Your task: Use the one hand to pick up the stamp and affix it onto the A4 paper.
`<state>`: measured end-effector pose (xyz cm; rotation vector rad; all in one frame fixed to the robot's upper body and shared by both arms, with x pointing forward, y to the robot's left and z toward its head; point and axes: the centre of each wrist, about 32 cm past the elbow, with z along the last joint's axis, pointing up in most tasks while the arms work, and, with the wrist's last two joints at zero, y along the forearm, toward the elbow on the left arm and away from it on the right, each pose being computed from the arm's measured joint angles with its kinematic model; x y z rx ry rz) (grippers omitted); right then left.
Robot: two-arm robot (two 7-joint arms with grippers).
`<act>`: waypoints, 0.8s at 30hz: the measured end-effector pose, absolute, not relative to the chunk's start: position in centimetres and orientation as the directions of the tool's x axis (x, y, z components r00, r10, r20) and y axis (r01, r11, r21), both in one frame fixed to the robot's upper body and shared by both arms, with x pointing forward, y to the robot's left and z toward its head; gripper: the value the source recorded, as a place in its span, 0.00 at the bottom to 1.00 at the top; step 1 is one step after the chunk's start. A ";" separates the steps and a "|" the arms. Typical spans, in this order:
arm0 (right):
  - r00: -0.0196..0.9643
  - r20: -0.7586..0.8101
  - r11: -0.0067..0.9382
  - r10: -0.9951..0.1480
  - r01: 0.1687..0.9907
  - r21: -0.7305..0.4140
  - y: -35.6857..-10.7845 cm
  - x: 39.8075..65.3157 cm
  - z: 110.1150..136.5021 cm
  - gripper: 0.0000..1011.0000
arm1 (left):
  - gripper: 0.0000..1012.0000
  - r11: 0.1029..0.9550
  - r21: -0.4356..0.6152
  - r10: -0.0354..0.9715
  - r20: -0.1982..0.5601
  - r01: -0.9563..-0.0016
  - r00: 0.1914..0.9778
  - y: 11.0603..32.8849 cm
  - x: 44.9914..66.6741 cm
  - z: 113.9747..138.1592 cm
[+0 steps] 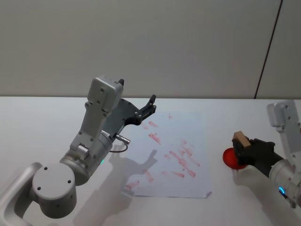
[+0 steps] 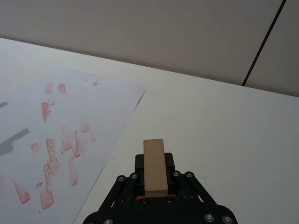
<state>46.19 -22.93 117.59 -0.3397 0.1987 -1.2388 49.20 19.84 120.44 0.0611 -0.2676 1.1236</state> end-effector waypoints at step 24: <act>0.304 0.054 0.258 -0.951 0.879 -0.401 -22.5 47.0 116.7 0.22 | 0.99 0.434 -0.086 0.882 0.242 -0.897 0.404 19.8 49.2 120.4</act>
